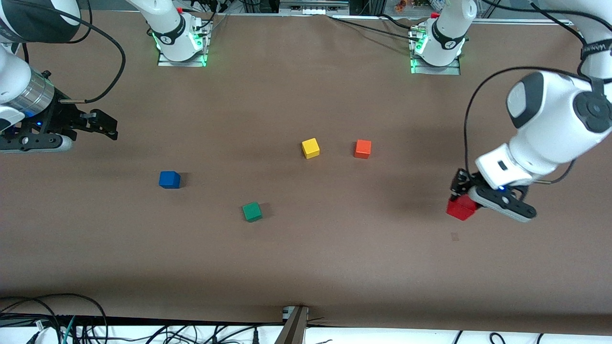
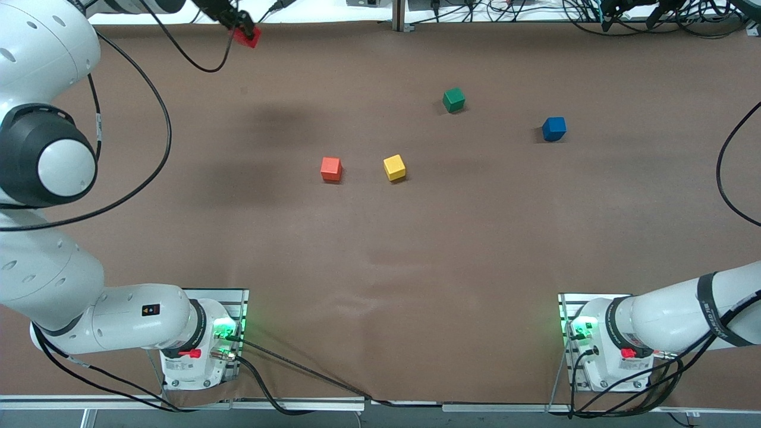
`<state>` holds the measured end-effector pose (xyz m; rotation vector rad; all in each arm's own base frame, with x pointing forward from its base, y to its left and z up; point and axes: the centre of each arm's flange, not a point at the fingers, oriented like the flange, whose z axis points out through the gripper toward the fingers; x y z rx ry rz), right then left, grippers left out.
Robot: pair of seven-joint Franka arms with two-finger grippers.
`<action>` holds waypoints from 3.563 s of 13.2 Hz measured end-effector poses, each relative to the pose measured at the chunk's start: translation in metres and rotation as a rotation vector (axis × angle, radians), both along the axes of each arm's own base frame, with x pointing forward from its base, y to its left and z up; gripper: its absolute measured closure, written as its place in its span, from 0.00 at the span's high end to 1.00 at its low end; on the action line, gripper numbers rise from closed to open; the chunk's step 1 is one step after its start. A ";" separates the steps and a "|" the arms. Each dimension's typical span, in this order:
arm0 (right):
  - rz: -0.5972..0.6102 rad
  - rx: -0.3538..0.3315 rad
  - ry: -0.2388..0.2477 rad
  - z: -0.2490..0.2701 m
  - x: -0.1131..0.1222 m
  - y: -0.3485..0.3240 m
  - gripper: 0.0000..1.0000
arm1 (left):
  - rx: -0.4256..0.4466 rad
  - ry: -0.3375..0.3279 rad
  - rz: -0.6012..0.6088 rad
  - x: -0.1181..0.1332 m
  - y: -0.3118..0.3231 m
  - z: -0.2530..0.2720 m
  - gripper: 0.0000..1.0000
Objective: Pass red block to right arm, stack on blue
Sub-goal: 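Lift the red cube with the left gripper and carry it toward center, then hold the red cube while the right gripper reaches and grasps it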
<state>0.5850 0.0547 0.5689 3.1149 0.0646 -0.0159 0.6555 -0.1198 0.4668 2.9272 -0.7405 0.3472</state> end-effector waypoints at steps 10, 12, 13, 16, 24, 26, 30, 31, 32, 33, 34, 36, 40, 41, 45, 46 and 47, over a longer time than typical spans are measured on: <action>-0.002 0.000 -0.005 0.001 0.001 -0.001 1.00 | -0.209 -0.122 -0.402 -0.053 -0.171 0.086 0.56; 0.000 0.001 -0.012 0.005 0.001 0.000 1.00 | -0.262 -0.114 -0.428 -0.064 -0.191 0.092 0.56; 0.004 0.001 -0.015 0.007 0.000 0.000 1.00 | -0.283 -0.116 -0.443 -0.069 -0.200 0.094 0.56; 0.084 0.014 0.067 0.000 -0.009 0.010 1.00 | -0.386 -0.141 -0.521 -0.070 -0.217 0.089 0.56; 0.127 0.440 0.130 0.003 -0.017 0.054 1.00 | -0.618 -0.228 -0.710 -0.050 -0.223 0.047 0.56; 0.104 0.565 0.155 -0.005 -0.011 0.063 1.00 | -0.693 -0.258 -0.724 -0.049 -0.223 0.048 0.56; -0.004 0.874 0.218 -0.039 0.016 0.061 1.00 | -0.824 -0.364 -0.766 -0.044 -0.218 0.049 0.56; -0.020 0.951 0.227 -0.050 0.024 0.060 1.00 | -0.850 -0.385 -0.773 -0.042 -0.217 0.045 0.56; -0.024 1.019 0.230 -0.060 0.030 0.061 1.00 | -0.867 -0.400 -0.777 -0.040 -0.217 0.041 0.56; -0.021 1.079 0.230 -0.071 0.037 0.062 1.00 | -0.872 -0.412 -0.776 -0.037 -0.216 0.036 0.56; -0.016 1.135 0.227 -0.080 0.042 0.065 1.00 | -0.875 -0.418 -0.774 -0.035 -0.215 0.031 0.56; -0.010 1.248 0.210 -0.094 0.051 0.071 1.00 | -0.895 -0.433 -0.774 -0.031 -0.216 0.016 0.56; -0.032 1.443 0.159 -0.107 0.065 0.081 1.00 | -0.924 -0.471 -0.761 -0.023 -0.221 -0.011 0.56; -0.036 1.471 0.142 -0.112 0.068 0.085 1.00 | -0.925 -0.475 -0.757 -0.023 -0.224 -0.011 0.56; -0.065 1.524 0.075 -0.144 0.077 0.127 1.00 | -0.938 -0.502 -0.744 -0.024 -0.235 0.001 0.56; -0.074 1.543 0.059 -0.150 0.078 0.141 1.00 | -0.936 -0.505 -0.743 -0.024 -0.235 0.001 0.56; -0.085 1.563 0.043 -0.155 0.078 0.154 1.00 | -0.937 -0.506 -0.743 -0.024 -0.235 0.001 0.56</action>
